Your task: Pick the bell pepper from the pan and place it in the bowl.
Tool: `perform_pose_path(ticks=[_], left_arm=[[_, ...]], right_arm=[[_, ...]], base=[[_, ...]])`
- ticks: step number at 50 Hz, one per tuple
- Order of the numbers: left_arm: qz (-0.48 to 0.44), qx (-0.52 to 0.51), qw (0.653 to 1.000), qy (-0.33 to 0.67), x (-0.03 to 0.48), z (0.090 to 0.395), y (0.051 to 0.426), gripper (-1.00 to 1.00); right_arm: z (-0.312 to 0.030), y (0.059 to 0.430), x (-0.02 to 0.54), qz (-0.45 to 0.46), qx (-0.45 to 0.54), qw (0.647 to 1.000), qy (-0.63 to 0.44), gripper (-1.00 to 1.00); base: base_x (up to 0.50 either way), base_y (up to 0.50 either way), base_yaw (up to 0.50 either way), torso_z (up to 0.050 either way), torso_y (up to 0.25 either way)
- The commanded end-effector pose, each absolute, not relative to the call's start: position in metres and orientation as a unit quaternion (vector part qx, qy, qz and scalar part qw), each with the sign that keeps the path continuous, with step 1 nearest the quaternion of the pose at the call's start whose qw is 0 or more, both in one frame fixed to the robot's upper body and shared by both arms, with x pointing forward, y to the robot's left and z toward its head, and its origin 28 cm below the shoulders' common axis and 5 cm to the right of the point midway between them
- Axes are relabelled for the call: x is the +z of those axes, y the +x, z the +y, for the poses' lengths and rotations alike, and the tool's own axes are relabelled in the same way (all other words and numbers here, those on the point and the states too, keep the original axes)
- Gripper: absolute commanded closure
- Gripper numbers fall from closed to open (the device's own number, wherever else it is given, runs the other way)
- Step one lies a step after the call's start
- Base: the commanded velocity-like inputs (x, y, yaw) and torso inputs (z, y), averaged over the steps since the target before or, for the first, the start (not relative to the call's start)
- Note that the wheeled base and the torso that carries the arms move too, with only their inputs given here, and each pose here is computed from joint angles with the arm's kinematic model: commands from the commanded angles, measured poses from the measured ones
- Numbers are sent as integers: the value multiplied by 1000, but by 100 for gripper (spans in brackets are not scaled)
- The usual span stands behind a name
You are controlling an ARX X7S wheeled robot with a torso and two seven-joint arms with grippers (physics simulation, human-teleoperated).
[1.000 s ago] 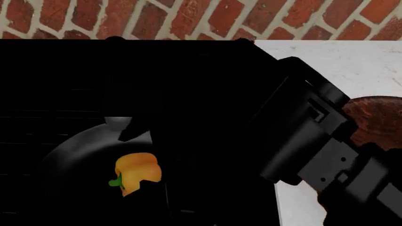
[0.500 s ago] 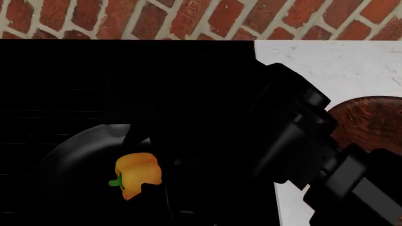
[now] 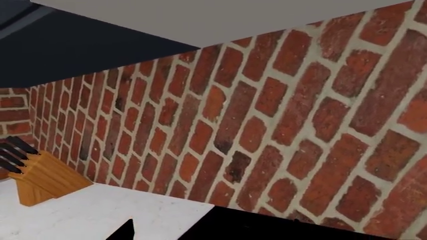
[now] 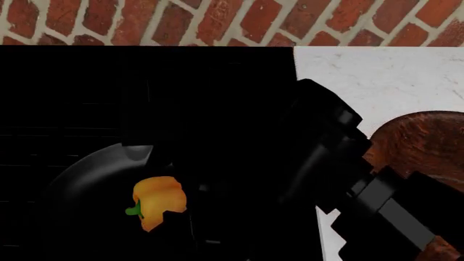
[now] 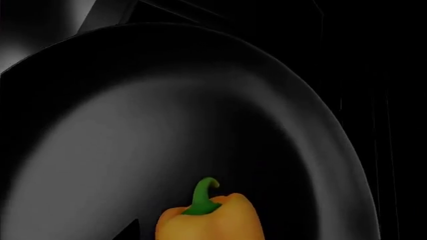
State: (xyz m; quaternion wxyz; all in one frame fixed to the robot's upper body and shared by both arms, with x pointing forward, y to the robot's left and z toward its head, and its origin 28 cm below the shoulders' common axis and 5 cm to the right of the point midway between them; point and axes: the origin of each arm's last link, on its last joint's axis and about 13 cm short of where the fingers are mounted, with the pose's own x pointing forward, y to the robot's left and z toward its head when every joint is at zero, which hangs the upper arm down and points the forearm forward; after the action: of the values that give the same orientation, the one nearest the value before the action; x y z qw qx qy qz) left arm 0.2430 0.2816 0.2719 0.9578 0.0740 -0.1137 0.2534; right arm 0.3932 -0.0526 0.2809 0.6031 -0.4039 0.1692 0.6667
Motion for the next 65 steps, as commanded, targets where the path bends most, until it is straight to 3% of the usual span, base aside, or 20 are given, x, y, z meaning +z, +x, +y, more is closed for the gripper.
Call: perform_pose_path(ticks=[1, 5, 6, 23, 33, 49, 65], left_arm=[[-110, 259, 958, 59, 268, 285, 243, -100], [-108, 264, 957, 57, 266, 286, 242, -100], [-108, 265, 956, 58, 266, 286, 241, -100], [-105, 274, 955, 53, 259, 289, 239, -100], [-111, 265, 956, 49, 261, 288, 234, -100], [-131, 250, 958, 46, 273, 281, 209, -100], [-122, 211, 969, 41, 263, 277, 219, -100]], right_arm=[[-44, 396, 277, 170, 675, 594, -403, -100], [-44, 398, 276, 175, 675, 595, -400, -100], [-44, 398, 275, 177, 675, 595, -399, 100], [-45, 398, 272, 172, 671, 601, -399, 100], [-52, 387, 292, 147, 652, 622, -407, 100], [-78, 338, 341, 87, 603, 680, -407, 100], [-132, 292, 384, 38, 470, 788, -396, 100]], base=[[0, 0, 0, 0, 0], [0, 0, 0, 0, 0], [0, 0, 0, 0, 0], [0, 0, 1, 0, 0], [1, 0, 0, 0, 0], [0, 0, 0, 0, 0], [0, 0, 0, 0, 0]])
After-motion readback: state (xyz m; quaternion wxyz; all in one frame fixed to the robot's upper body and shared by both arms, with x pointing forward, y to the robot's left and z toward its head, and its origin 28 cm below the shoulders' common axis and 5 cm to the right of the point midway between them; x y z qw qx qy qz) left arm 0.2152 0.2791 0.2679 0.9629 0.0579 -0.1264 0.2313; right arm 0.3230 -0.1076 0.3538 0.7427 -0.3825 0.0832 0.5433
